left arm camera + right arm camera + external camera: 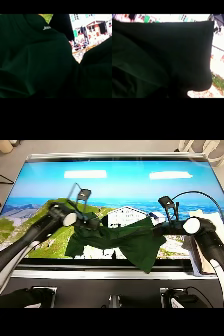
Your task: Fold the shirts.
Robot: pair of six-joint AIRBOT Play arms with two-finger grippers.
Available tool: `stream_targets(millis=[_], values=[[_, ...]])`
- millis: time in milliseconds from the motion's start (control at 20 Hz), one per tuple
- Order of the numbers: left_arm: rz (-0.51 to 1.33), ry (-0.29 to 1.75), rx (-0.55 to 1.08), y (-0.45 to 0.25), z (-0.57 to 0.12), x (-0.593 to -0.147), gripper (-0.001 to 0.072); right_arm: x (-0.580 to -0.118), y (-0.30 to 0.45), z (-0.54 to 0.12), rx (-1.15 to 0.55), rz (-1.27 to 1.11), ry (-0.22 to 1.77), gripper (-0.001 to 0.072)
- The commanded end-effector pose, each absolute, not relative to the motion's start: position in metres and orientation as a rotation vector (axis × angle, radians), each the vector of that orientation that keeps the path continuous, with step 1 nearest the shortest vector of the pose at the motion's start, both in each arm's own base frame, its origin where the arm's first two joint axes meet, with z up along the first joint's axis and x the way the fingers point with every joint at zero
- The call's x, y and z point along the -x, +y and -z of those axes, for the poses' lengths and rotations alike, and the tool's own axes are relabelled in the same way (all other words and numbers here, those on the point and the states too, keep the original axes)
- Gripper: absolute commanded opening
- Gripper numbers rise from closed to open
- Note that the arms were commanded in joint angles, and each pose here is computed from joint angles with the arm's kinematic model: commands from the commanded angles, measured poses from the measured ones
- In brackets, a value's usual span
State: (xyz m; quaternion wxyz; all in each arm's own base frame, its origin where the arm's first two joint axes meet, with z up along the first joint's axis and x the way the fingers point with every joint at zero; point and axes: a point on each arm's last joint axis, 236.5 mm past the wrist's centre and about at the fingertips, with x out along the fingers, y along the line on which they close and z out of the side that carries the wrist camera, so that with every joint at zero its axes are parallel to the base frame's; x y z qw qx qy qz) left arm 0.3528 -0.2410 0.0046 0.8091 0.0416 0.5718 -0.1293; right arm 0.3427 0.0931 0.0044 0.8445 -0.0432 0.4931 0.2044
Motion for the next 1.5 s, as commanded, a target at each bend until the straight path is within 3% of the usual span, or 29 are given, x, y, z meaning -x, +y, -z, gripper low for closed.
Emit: stream_targets(millis=[0,50,150,300,350,400,500,650,700,750,1050,1150,1200,1250,1350,1450], values=[[0.279,1.296,-0.123,-0.249,0.012,-0.369,0.0682,-0.386,0.092,-0.011,-0.069,-0.317,0.909,0.0507],[0.273,1.274,-0.198,-0.232,-0.005,-0.381,0.0720,-0.389,0.088,-0.026,-0.046,-0.327,0.895,0.0648],[0.191,1.244,-0.296,-0.176,-0.047,-0.402,0.0720,-0.385,0.069,-0.059,0.022,-0.362,0.905,0.0649],[0.071,1.226,-0.136,-0.106,-0.083,-0.409,0.0720,-0.348,0.012,-0.068,0.082,-0.376,1.039,0.0623],[0.055,1.262,-0.060,-0.090,-0.079,-0.400,0.0679,-0.323,0.000,-0.055,0.047,-0.389,1.144,0.0618],[0.042,1.307,-0.003,-0.079,-0.066,-0.390,0.0561,-0.299,-0.010,-0.040,0.009,-0.397,1.233,0.0598],[0.014,1.409,0.052,-0.061,-0.022,-0.367,0.0552,-0.271,-0.011,-0.010,-0.068,-0.397,1.324,0.0562],[0.099,1.518,0.132,-0.081,0.044,-0.337,0.0570,-0.241,0.012,0.024,-0.168,-0.463,1.410,0.0571],[0.137,1.547,0.162,-0.093,0.060,-0.327,0.0637,-0.232,0.021,0.030,-0.195,-0.496,1.426,0.0601],[0.154,1.571,0.179,-0.101,0.074,-0.319,0.0637,-0.225,0.026,0.035,-0.205,-0.521,1.442,0.0630],[0.212,1.675,0.111,-0.103,0.115,-0.302,0.0633,-0.210,0.031,0.044,-0.216,-0.551,1.481,0.0628],[0.236,1.673,0.110,-0.107,0.117,-0.302,0.0596,-0.206,0.033,0.048,-0.226,-0.555,1.493,0.0628],[0.257,1.670,0.121,-0.112,0.116,-0.302,0.0555,-0.202,0.035,0.052,-0.235,-0.555,1.503,0.0628],[0.268,1.669,0.139,-0.116,0.115,-0.302,0.0337,-0.196,0.037,0.058,-0.246,-0.556,1.517,0.0628],[0.287,1.667,0.173,-0.123,0.112,-0.302,0.0032,-0.183,0.043,0.071,-0.280,-0.558,1.547,0.0628],[0.295,1.659,0.186,-0.127,0.109,-0.303,0.0030,-0.172,0.051,0.084,-0.323,-0.553,1.564,0.0629]])
